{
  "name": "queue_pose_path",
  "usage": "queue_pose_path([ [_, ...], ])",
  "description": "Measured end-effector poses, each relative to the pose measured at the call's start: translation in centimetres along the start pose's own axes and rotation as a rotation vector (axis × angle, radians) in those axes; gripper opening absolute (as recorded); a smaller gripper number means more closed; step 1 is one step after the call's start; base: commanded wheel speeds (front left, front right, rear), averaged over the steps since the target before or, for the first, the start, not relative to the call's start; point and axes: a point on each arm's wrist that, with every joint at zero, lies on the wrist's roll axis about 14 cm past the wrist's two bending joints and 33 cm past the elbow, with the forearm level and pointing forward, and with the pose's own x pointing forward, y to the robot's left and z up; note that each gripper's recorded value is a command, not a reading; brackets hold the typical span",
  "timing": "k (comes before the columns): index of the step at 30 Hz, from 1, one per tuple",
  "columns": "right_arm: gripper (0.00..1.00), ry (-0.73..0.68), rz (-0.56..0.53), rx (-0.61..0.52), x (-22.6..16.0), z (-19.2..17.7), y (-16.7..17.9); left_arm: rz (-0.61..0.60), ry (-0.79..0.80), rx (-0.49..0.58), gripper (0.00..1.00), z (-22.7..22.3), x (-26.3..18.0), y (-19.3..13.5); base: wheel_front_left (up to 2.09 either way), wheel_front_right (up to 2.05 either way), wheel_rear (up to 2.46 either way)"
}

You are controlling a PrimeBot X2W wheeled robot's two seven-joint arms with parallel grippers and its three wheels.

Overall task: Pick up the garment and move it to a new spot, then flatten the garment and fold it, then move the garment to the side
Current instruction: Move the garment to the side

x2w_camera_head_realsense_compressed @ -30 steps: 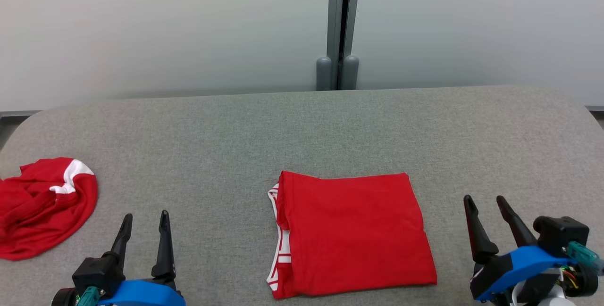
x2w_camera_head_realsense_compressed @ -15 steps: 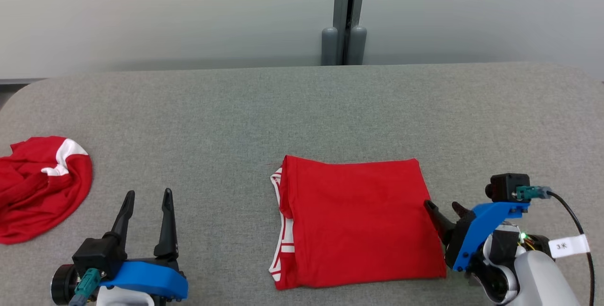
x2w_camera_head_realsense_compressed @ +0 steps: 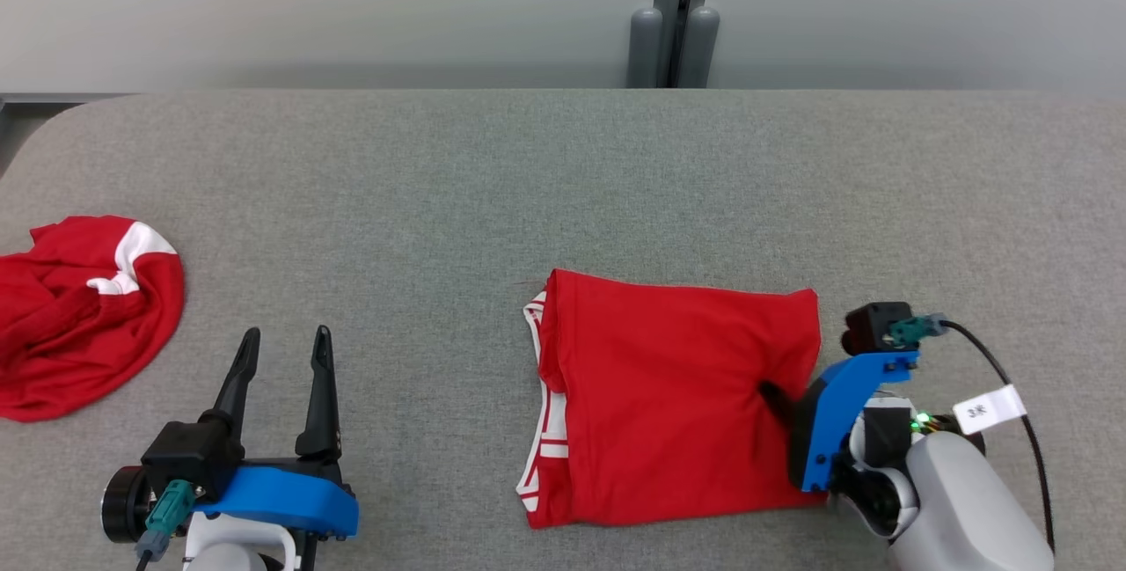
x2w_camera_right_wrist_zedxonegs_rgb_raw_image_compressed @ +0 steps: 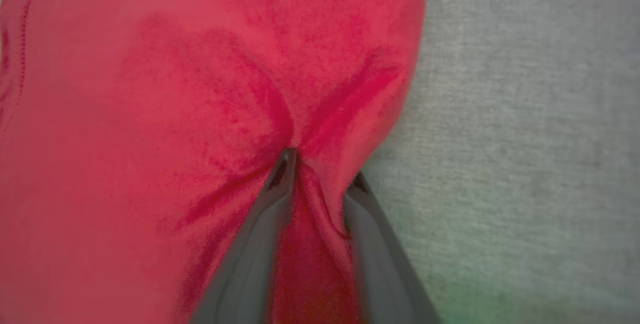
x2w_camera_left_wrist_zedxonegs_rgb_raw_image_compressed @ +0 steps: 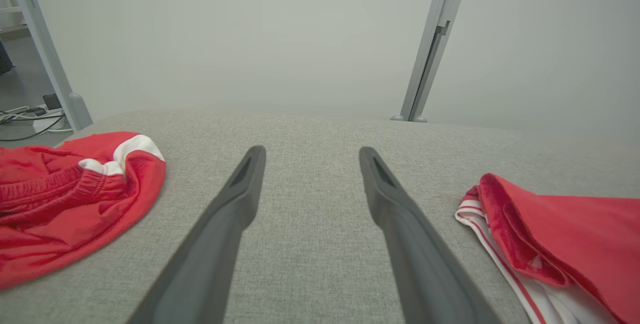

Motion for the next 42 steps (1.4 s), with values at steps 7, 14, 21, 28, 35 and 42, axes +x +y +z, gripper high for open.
queue_pose_path([
  [7,0.0,-0.015,-0.014,-0.187,0.5,2.1,-0.5,-0.018,0.008,-0.003,1.0,-0.5,1.2,-0.6,0.0,0.0,0.0],
  [14,0.0,-0.127,-0.164,-0.38,-0.6,10.5,-7.0,-0.089,0.017,0.006,1.0,-1.5,4.8,-2.5,0.0,0.0,0.0],
  [21,0.0,-0.158,-0.413,-0.43,-3.8,15.5,-18.1,-0.185,0.036,-0.008,1.0,-4.0,9.5,-5.6,0.0,0.0,0.0],
  [28,0.0,-0.172,-0.611,-0.5,-6.3,18.3,-25.5,-0.258,0.01,-0.016,1.0,-5.8,14.2,-7.8,0.0,0.0,0.0],
  [35,0.0,-0.169,-0.735,-0.57,-7.0,19.7,-29.6,-0.298,-0.013,-0.014,1.0,-6.8,16.4,-8.9,0.0,0.0,0.0],
  [42,0.49,-0.221,-0.777,-0.582,-6.5,20.2,-30.9,-0.296,-0.011,-0.005,1.0,-7.3,16.7,-8.4,0.0,0.0,0.0],
])
